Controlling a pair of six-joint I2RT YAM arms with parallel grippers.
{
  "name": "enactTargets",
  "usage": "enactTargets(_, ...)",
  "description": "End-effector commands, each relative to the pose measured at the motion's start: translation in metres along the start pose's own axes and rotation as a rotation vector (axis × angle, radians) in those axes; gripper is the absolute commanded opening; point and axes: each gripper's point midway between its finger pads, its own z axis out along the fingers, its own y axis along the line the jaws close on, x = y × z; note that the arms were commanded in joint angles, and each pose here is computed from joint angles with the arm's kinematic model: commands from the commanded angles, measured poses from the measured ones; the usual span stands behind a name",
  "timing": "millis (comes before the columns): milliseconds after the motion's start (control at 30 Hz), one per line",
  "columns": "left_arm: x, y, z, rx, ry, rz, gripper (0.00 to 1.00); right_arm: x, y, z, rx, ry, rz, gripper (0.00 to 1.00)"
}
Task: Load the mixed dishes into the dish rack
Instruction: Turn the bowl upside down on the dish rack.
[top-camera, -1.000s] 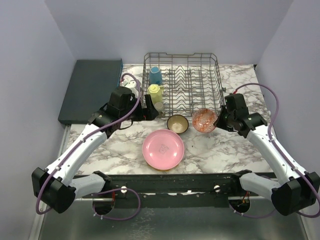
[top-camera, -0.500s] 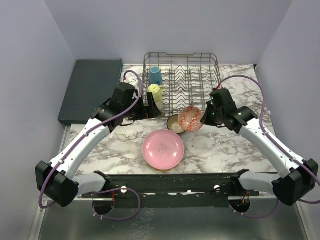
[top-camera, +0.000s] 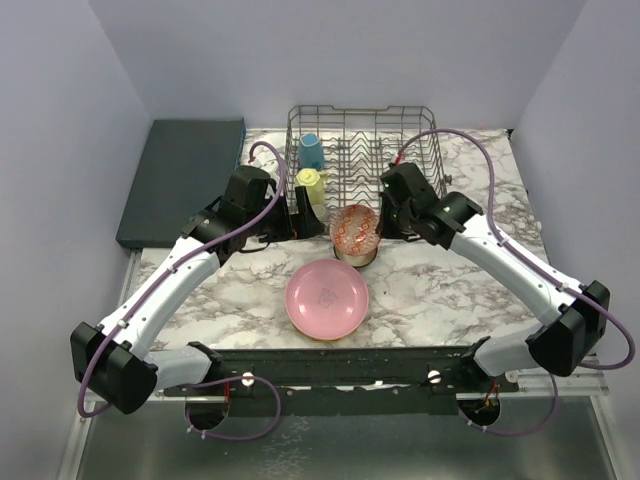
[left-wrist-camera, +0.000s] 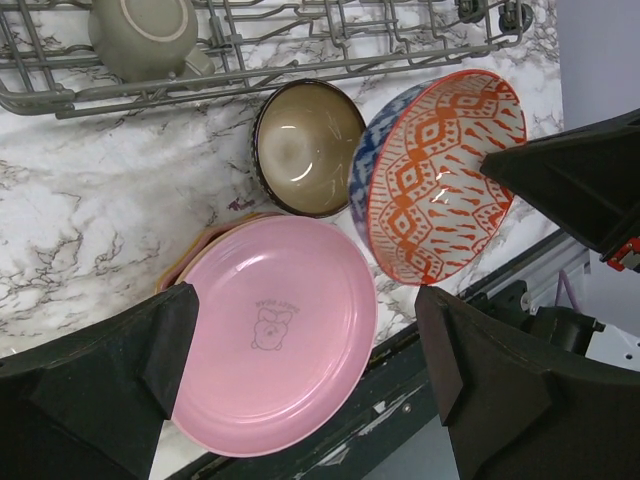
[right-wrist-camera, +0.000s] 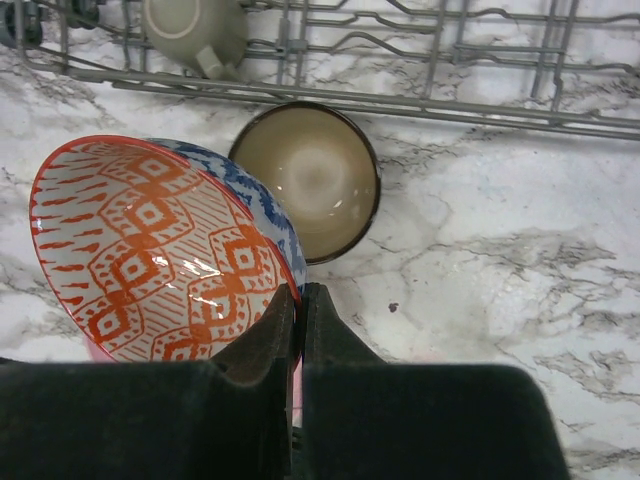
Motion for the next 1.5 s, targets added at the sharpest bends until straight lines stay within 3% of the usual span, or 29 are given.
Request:
enactTargets(0, -0.001, -0.008, -0.009, 0.030, 0.002, -0.006, 0.98, -0.016, 0.022, -0.006, -0.002, -0.049, -0.038, 0.01)
enactTargets(267, 0.003, -0.004, -0.007, 0.015, 0.016, -0.012, 0.97, -0.021, 0.051, -0.006, -0.017, -0.063, -0.092, 0.01)
enactTargets(533, 0.006, 0.004, -0.003, -0.022, 0.026, -0.016, 0.89, -0.024, 0.072, -0.007, -0.025, -0.071, -0.135, 0.01)
enactTargets(967, 0.002, 0.016, 0.006, -0.085, 0.023, -0.015, 0.65, -0.021, 0.088, -0.016, -0.022, -0.066, -0.187, 0.01)
enactTargets(1467, 0.003, 0.021, 0.015, -0.105, 0.046, -0.007, 0.29, -0.020, 0.095, -0.016, -0.027, -0.071, -0.203, 0.01)
